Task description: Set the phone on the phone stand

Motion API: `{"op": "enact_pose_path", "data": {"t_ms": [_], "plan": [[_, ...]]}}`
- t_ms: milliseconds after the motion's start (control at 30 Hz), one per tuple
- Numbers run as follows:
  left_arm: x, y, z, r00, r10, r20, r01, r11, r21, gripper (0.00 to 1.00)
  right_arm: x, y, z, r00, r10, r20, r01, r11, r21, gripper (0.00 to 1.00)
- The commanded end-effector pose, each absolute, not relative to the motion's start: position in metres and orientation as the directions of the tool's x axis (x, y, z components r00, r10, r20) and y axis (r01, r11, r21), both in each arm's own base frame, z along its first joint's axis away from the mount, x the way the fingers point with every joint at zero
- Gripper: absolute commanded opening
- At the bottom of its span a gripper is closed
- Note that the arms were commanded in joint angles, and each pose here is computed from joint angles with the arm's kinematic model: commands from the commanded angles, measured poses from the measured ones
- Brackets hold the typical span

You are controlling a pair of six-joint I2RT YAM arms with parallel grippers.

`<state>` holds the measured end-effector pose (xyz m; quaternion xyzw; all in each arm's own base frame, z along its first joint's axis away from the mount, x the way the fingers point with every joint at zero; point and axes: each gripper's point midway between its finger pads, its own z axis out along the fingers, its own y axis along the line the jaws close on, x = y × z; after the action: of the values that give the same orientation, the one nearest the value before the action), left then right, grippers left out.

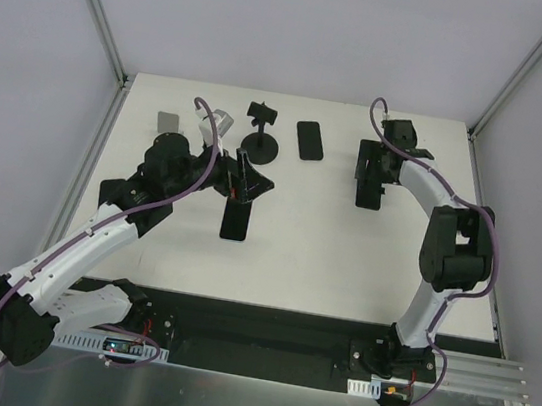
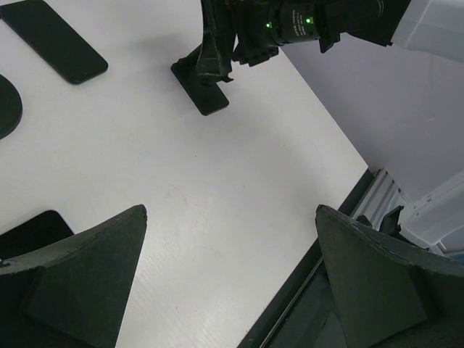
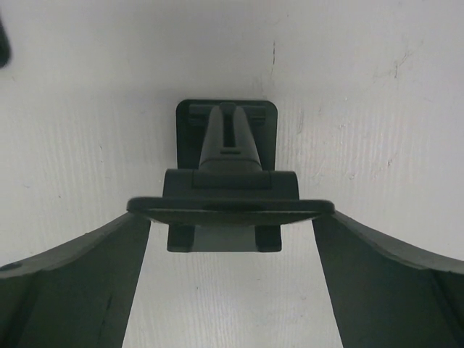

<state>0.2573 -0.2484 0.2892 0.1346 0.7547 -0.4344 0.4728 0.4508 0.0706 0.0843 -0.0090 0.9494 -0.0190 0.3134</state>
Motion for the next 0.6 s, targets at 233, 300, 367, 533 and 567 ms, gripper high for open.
{"op": "enact_pose_path", "data": {"t_ms": [233, 300, 367, 533, 567], "plan": [[0.26, -0.253, 0.308, -0.478, -0.222, -0.85, 0.642, 0.573, -0.51, 0.99, 0.485, 0.07, 0.103, -0.753, -0.011, -0.658, 0.028, 0.998, -0.048, 0.61], [0.261, -0.252, 0.308, -0.475, -0.223, -0.851, 0.639, 0.577, -0.508, 0.99, 0.484, 0.07, 0.105, -0.744, -0.009, -0.668, 0.028, 0.999, -0.045, 0.46], [0.261, -0.253, 0.307, -0.478, -0.222, -0.85, 0.639, 0.575, -0.51, 0.99, 0.477, 0.067, 0.105, -0.746, -0.01, -0.666, 0.034, 0.998, -0.053, 0.34], [0.26, -0.252, 0.309, -0.475, -0.226, -0.851, 0.641, 0.573, -0.51, 0.99, 0.452, 0.055, 0.108, -0.746, 0.036, -0.665, 0.099, 0.993, -0.057, 0.01], [0.259, -0.252, 0.309, -0.475, -0.226, -0.851, 0.641, 0.573, -0.51, 0.99, 0.447, 0.055, 0.122, -0.721, 0.061, -0.691, 0.114, 0.993, -0.032, 0.01]]}}
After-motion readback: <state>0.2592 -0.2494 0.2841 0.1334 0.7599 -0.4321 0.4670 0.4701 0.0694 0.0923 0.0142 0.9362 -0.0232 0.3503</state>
